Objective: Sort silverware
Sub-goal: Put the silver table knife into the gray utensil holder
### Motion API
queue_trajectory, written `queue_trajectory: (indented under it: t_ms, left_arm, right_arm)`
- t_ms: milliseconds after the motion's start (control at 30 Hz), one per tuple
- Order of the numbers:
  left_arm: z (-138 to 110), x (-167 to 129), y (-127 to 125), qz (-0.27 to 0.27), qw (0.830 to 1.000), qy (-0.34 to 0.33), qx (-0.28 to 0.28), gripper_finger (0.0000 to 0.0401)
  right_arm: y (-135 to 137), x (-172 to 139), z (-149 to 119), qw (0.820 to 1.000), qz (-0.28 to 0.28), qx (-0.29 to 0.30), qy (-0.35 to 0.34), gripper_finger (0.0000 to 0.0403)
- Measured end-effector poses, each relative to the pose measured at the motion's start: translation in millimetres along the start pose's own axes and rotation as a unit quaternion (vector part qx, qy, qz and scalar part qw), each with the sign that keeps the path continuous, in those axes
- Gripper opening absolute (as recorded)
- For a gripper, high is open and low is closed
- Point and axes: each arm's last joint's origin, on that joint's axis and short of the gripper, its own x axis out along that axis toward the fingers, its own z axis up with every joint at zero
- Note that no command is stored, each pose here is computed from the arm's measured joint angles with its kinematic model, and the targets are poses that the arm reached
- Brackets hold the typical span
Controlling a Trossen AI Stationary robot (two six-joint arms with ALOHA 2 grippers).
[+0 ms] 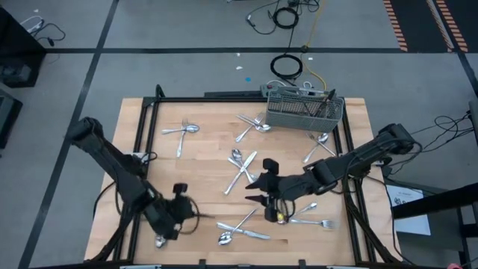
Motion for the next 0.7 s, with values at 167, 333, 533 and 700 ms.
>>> queue_trajectory:
  t_ms: [167, 333, 533, 700]
  left_arm:
    - [32.5, -41.1, 23.5, 0.008, 0.984, -0.174, -0.045, 0.0054]
    - [59.8, -81.4, 46.1, 0.013, 0.933, -0.342, -0.113, 0.0055]
    - [71.1, -93.1, 74.5, -0.063, 0.867, -0.374, -0.323, 0.0055]
    - [73.9, -72.9, 81.4, -0.117, 0.861, -0.304, -0.392, 0.0055]
  right_arm:
    - [-0.7, -26.4, 24.8, 0.996, 0.03, 0.009, -0.081, 0.0132]
    - [0.2, -45.0, 45.2, 0.984, 0.046, -0.035, -0.168, 0.0132]
    - [12.1, -55.8, 55.7, 0.947, 0.021, -0.227, -0.226, 0.0132]
    - [24.3, -54.4, 65.7, 0.904, -0.08, -0.359, -0.219, 0.0132]
